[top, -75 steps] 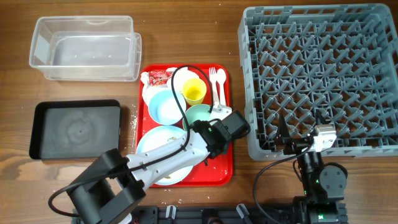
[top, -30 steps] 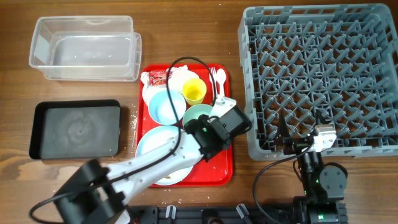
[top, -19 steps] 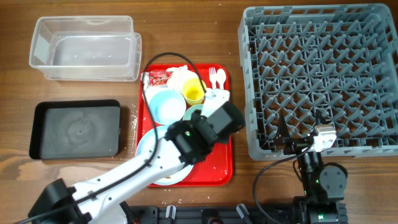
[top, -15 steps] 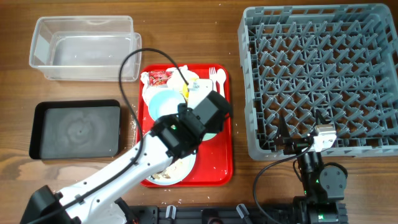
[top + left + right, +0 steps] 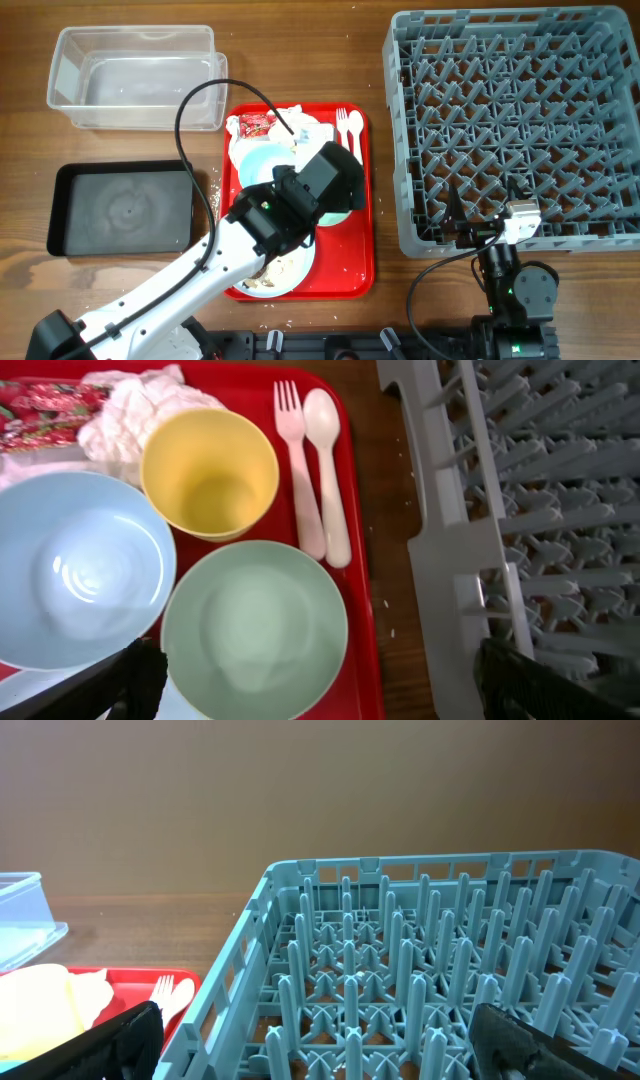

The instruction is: Sort waste into correct bins and load items into the dishwasher rack

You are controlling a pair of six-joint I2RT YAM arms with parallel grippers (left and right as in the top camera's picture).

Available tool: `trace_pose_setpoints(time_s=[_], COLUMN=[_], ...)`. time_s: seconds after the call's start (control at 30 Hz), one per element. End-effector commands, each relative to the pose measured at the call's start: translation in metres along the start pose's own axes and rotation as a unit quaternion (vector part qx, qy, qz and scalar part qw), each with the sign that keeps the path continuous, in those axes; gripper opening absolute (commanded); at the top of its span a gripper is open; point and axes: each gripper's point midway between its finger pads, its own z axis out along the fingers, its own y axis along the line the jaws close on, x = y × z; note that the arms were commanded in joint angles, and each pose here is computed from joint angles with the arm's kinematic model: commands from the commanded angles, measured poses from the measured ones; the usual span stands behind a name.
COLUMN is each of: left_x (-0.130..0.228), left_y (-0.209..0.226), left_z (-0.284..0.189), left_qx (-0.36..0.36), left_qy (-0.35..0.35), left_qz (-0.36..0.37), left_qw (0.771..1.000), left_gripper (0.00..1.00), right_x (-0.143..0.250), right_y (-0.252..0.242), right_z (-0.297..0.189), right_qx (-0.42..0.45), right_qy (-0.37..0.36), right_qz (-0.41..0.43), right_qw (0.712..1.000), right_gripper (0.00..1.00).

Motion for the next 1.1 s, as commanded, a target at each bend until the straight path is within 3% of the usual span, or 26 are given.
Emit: trace_pose_setpoints(time_s=[0.0, 0.37, 0.43, 0.53, 0.77, 1.07], left_x=[-0.003, -0.003, -0.004, -0.007, -0.031, -0.073], left_y=[-0.012, -0.013, -0.013, -0.014, 0.007, 0.064], left_z=[-0.008, -0.008, -0.008, -0.008, -0.010, -0.012], left_qx=[0.033, 0.033, 0.035, 0.035, -0.027, -0.116], left_qy=[0.009, 0.009, 0.007, -0.001, -0.068, -0.136], left_qz=[-0.010, -0.010, -0.011, -0.012, -0.018, -0.068], left_qw=[0.999, 0.999, 0.999, 0.999, 0.997, 0.982], left_gripper=[1.00, 0.99, 0.87, 0.82, 0.73, 0.74], right_x=[0.000, 0.000, 0.000, 0.000, 0.000, 0.000], right_y=[-0.001, -0.001, -0.001, -0.001, -0.001, -0.001], right_z=[0.000, 0.000, 0.000, 0.000, 0.000, 0.000], right_qx=[0.004, 0.004, 0.004, 0.004, 0.004, 0.004], right_qy=[-0.002, -0.002, -0.002, -0.002, -0.002, -0.002], right_qz=[0.007, 0.007, 0.007, 0.007, 0.007, 0.007], right_qw=[1.000, 1.000, 1.000, 1.000, 1.000, 1.000], right_gripper=[1.00, 1.00, 1.00, 1.00, 1.00, 1.00])
